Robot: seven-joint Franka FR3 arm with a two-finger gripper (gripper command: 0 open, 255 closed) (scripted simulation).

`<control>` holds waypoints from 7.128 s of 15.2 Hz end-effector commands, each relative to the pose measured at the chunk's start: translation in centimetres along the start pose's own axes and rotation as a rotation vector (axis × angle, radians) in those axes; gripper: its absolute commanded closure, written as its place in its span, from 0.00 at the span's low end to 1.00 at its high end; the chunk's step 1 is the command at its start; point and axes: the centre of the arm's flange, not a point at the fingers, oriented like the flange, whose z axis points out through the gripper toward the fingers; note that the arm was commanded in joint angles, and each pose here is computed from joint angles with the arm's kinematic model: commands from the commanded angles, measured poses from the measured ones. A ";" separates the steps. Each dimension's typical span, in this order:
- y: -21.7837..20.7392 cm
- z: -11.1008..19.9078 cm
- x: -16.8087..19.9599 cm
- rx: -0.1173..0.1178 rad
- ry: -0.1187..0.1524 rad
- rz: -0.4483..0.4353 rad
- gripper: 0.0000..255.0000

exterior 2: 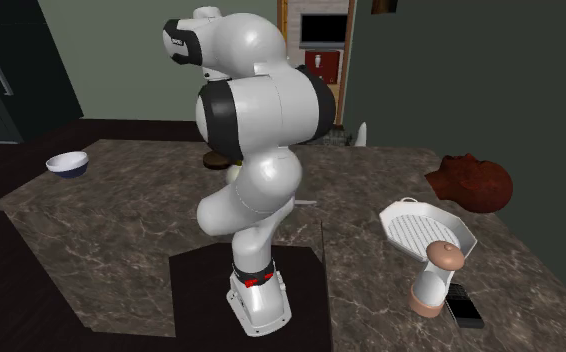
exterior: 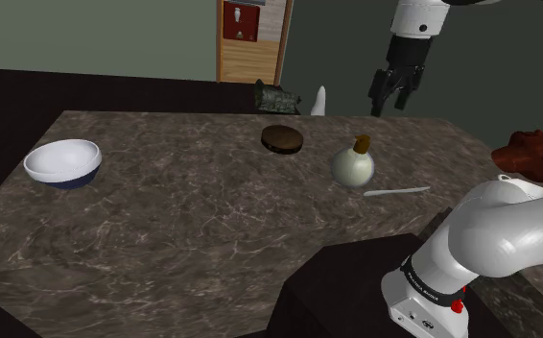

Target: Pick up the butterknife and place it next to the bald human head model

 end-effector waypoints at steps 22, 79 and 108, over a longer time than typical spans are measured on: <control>13.1 22.6 -6.7 0.028 0.184 -1.252 0.00; 14.0 8.7 -8.1 0.028 0.184 -1.252 1.00; 31.7 1.8 -8.4 0.028 0.184 -1.252 1.00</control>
